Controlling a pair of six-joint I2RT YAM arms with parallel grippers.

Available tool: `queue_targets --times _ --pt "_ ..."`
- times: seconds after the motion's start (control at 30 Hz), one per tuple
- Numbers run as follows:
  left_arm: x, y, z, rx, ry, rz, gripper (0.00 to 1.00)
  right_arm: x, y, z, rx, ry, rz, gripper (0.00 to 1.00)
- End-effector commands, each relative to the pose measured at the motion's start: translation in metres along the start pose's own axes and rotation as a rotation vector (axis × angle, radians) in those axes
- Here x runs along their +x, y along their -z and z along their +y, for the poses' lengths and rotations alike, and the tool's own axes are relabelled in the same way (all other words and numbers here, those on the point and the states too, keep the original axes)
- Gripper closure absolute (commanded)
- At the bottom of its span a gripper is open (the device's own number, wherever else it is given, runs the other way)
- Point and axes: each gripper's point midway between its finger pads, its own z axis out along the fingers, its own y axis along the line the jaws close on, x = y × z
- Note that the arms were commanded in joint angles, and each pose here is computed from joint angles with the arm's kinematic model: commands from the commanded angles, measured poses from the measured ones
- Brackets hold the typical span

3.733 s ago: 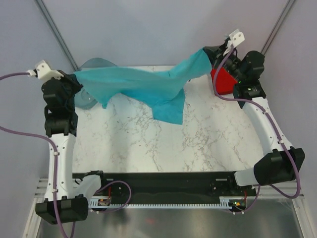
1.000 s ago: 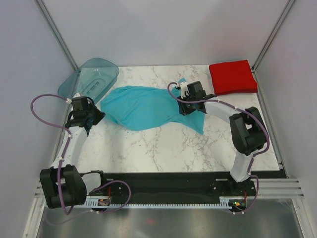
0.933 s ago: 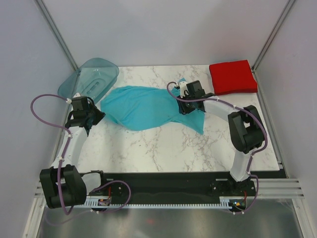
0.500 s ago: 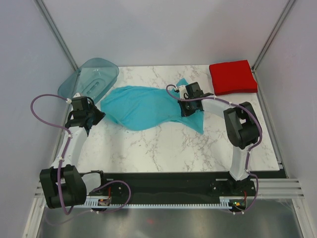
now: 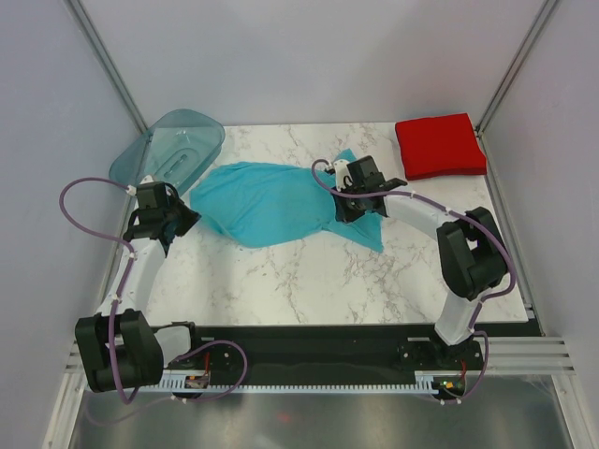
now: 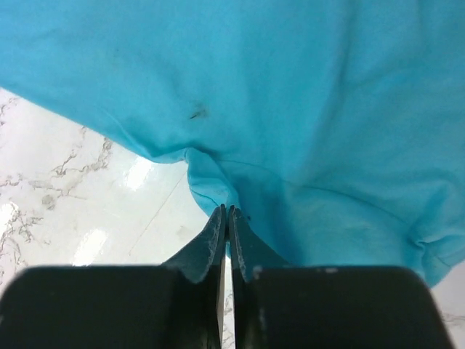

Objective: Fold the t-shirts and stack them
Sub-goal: Flatten the tshirt out

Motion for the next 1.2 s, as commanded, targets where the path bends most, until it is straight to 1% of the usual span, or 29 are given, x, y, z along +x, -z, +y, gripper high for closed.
queue_targets --times 0.0,0.03,0.07,0.17,0.23,0.27,0.43,0.47,0.5,0.53,0.6,0.7,0.77,0.8,0.83,0.87,0.93,0.97,1.07,1.1,1.17 --pt "-0.003 0.001 -0.006 0.035 0.013 -0.021 0.98 0.005 0.0 0.003 0.006 -0.005 0.005 0.89" --pt "-0.003 0.001 -0.006 0.036 0.012 -0.021 0.98 0.005 0.0 0.004 0.01 0.001 0.006 0.82" --pt "-0.002 0.002 -0.005 0.036 0.011 -0.023 0.98 0.006 0.0 0.004 0.013 0.004 0.007 0.8" --pt "-0.002 0.003 -0.004 0.035 0.011 -0.026 0.98 0.004 0.001 0.005 0.013 0.009 0.001 0.8" --pt "-0.001 0.003 -0.004 0.036 0.011 -0.027 0.98 0.002 0.002 0.008 0.009 0.01 -0.001 0.83" --pt "0.0 0.003 -0.003 0.035 0.011 -0.024 0.98 0.003 0.002 0.01 0.004 0.01 0.002 0.88" --pt "0.001 0.003 -0.003 0.034 0.01 -0.023 0.98 0.003 0.008 0.03 -0.022 0.021 0.0 1.0" --pt "0.001 0.003 -0.002 0.033 0.012 -0.023 0.98 0.005 0.008 0.037 -0.03 -0.011 0.005 1.0" --pt "0.001 0.003 -0.002 0.031 0.012 -0.023 0.98 0.008 0.007 0.05 -0.041 -0.005 0.015 1.0" --pt "0.001 0.002 -0.001 0.029 0.012 -0.023 0.98 0.012 0.007 0.058 -0.039 -0.054 0.028 1.0" --pt "0.001 0.002 -0.001 0.025 0.011 -0.022 0.98 0.03 0.003 0.076 -0.021 -0.078 0.068 1.0" --pt "0.003 0.001 0.0 0.023 0.01 -0.016 0.98 0.055 0.003 0.096 0.009 -0.127 0.104 0.96" --pt "0.002 0.001 0.001 0.022 0.007 -0.017 0.98 0.062 0.007 0.099 0.032 -0.176 0.104 0.81" --pt "0.002 0.001 0.0 0.025 0.003 -0.018 0.98 0.068 0.012 0.097 0.05 -0.185 0.102 0.7" --pt "0.002 0.001 0.0 0.023 0.003 -0.019 0.98 0.07 0.016 0.095 0.061 -0.193 0.096 0.67" --pt "0.002 0.001 0.001 0.022 0.002 -0.018 0.98 0.069 0.021 0.094 0.071 -0.204 0.085 0.65" --pt "0.003 0.0 0.001 0.023 0.002 -0.014 0.98 0.062 0.037 0.074 0.189 -0.251 0.027 0.63" --pt "0.003 0.0 0.001 0.023 0.004 -0.012 0.98 0.059 0.042 0.067 0.221 -0.272 0.007 0.64" --pt "0.006 -0.002 0.001 0.023 0.005 0.002 0.98 0.059 0.057 0.036 0.325 -0.394 -0.046 0.64" --pt "0.007 -0.002 0.0 0.026 0.007 0.004 0.98 0.065 0.061 0.018 0.361 -0.459 -0.053 0.66" --pt "0.006 -0.001 -0.001 0.029 0.006 0.001 0.98 0.072 0.066 0.003 0.389 -0.571 -0.061 0.69"
